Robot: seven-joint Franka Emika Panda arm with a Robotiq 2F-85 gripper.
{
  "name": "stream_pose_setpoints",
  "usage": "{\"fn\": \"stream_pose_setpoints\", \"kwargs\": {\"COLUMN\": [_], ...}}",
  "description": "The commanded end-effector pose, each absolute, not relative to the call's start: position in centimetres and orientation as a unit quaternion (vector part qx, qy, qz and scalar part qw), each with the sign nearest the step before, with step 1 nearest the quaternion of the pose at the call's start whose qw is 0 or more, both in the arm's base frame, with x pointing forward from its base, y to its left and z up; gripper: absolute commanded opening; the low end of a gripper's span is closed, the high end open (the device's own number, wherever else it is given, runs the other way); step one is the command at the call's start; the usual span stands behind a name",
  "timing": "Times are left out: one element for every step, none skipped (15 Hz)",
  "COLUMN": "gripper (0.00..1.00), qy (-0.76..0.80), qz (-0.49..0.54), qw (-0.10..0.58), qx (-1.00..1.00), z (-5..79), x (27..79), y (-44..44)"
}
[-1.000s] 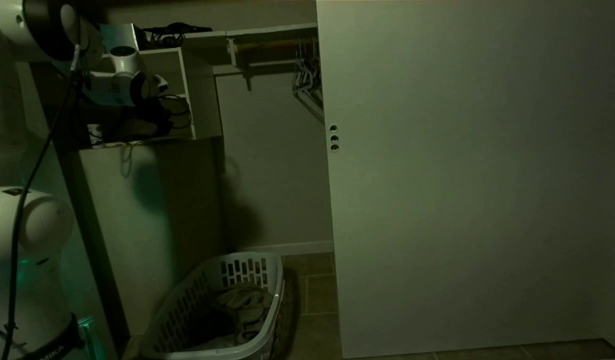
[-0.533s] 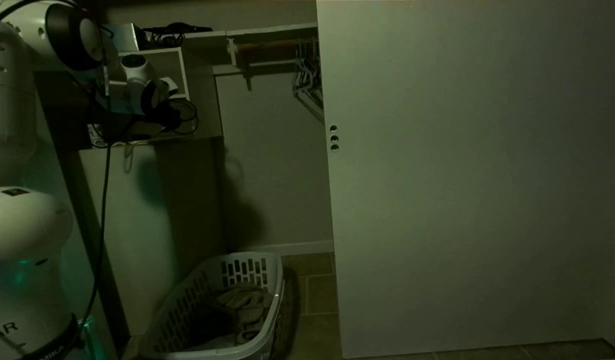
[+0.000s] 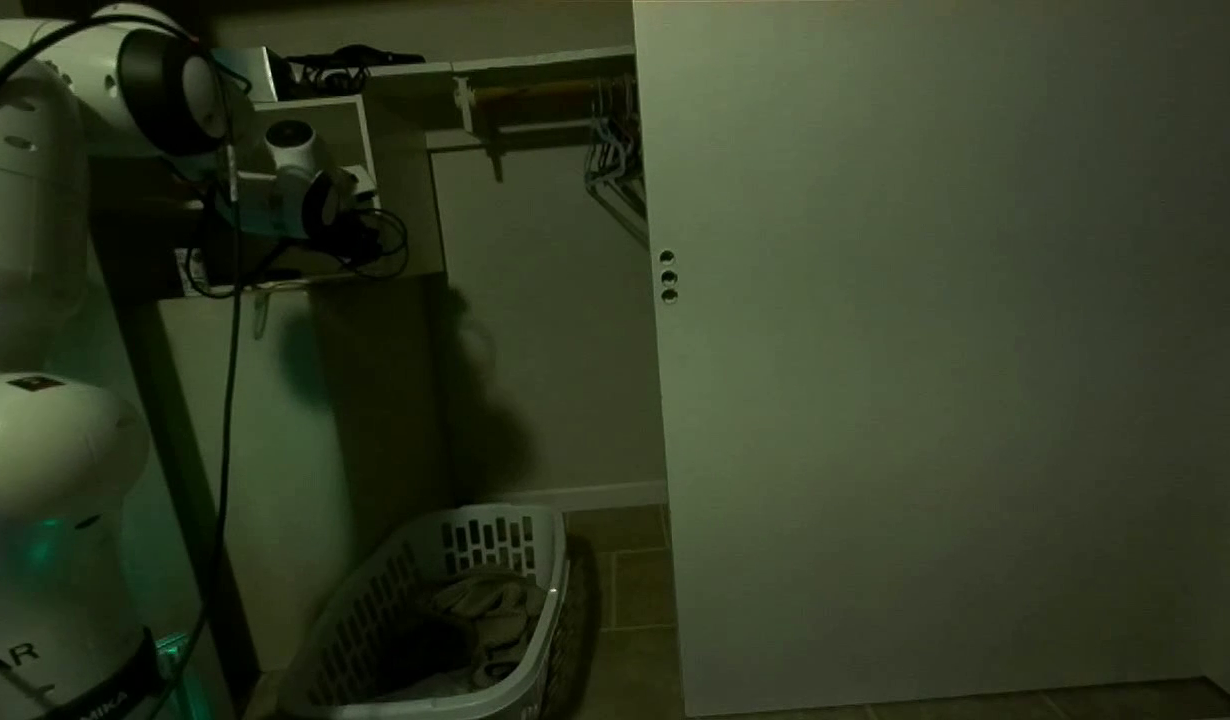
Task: Move the thing on the shelf to the right
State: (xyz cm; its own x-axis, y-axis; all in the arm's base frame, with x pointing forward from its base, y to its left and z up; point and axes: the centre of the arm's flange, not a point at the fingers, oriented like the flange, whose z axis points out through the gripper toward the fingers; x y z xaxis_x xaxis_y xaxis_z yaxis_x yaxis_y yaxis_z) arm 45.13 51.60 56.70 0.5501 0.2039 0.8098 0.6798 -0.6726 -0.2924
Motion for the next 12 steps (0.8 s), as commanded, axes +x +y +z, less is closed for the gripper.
{"fn": "stream_pose_setpoints", "kwargs": {"gripper": [0.0, 0.0, 0.0, 0.26, 0.28, 0.33, 0.4, 0.47, 0.54, 0.62, 0.68, 0.74], "qy": [-0.243, -0.242, -0.241, -0.239, -0.24, -0.242, -0.242, -0.242, -0.243, -0.246, -0.25, -0.259], "qz": [-0.391, -0.387, -0.385, -0.384, -0.38, -0.368, -0.366, -0.36, -0.362, -0.363, -0.359, -0.37], "qw": [0.323, 0.326, 0.329, 0.33, 0.33, 0.329, 0.32, 0.305, 0.295, 0.281, 0.265, 0.245], "qx": [-0.827, -0.828, -0.828, -0.829, -0.83, -0.835, -0.839, -0.848, -0.85, -0.854, -0.859, -0.858], "z": [56.6, 56.4, 56.3, 56.2, 56.1, 56.1, 56.1, 56.1, 56.1, 56.3, 56.4, 56.8], "x": [46.0, 46.0, 46.0, 45.9, 45.8, 45.4, 45.2, 44.8, 44.6, 44.3, 44.1, 43.7], "y": [53.5, 53.7, 53.9, 54.1, 54.2, 54.4, 54.3, 54.2, 54.0, 53.7, 53.5, 53.1]}}
